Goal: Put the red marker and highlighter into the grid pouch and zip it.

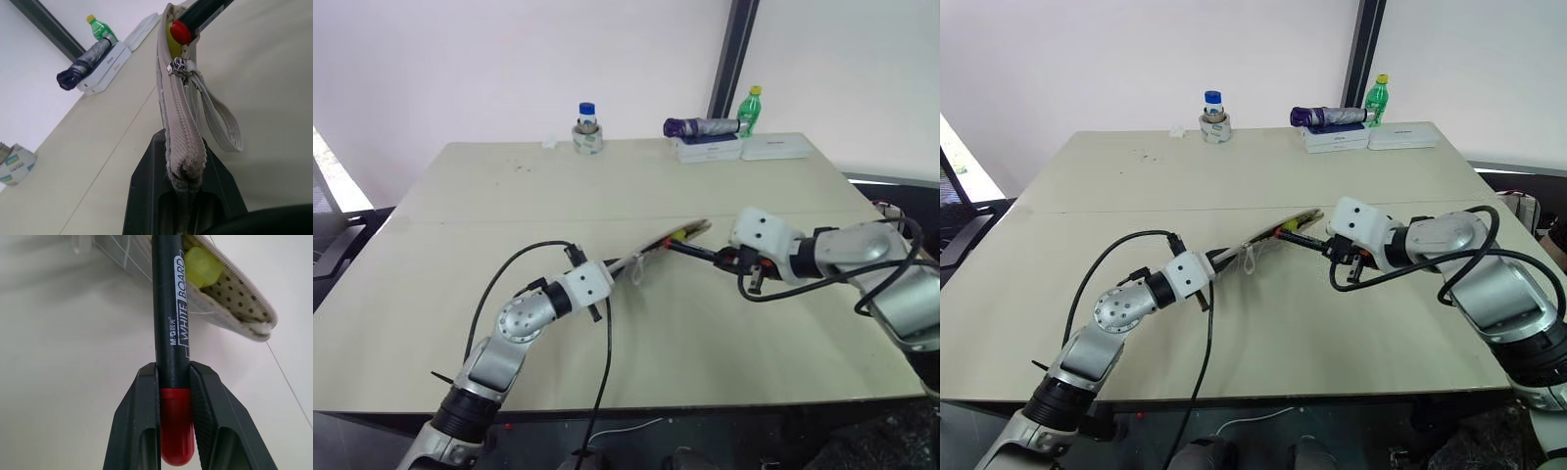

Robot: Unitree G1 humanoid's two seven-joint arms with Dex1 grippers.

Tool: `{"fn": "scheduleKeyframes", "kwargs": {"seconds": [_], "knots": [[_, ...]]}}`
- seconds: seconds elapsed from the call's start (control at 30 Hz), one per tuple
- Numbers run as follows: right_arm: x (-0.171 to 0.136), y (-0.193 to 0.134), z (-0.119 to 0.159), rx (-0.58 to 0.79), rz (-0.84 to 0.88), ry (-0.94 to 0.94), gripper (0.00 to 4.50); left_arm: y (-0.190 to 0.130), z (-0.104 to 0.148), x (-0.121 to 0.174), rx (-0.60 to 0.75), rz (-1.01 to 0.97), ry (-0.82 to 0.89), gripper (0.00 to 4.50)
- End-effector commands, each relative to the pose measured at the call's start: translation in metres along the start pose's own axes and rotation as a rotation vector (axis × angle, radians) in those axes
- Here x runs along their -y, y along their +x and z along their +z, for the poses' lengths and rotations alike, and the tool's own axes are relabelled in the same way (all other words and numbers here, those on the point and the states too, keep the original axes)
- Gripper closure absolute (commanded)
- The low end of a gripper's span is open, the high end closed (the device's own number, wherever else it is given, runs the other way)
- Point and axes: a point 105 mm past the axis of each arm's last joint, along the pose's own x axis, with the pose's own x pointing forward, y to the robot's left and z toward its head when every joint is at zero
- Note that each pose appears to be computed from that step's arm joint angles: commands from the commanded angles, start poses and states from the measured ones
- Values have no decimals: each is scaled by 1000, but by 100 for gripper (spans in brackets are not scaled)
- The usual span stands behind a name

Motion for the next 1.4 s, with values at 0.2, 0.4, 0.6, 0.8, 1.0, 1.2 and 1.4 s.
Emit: {"fn": "scheduleKeyframes", "kwargs": {"seconds": [0.2,0.4,0.6,0.8,1.0,1.2,1.4], "knots": [[-4,2,-3,-87,11,-258,419,1,10,17,35,-103,91,450],[-22,12,14,-29,87,-391,419,5,18,26,70,-157,85,450],[-31,26,38,59,106,-434,419,6,29,34,118,-202,50,450],[-31,30,45,89,98,-445,369,5,30,32,119,-190,14,450],[-12,9,59,183,30,-345,129,5,22,23,79,-126,-90,450],[-1,-24,58,257,46,-157,129,11,23,4,100,7,-302,450],[-19,-26,62,333,107,88,129,18,35,-1,154,30,-474,450]]}}
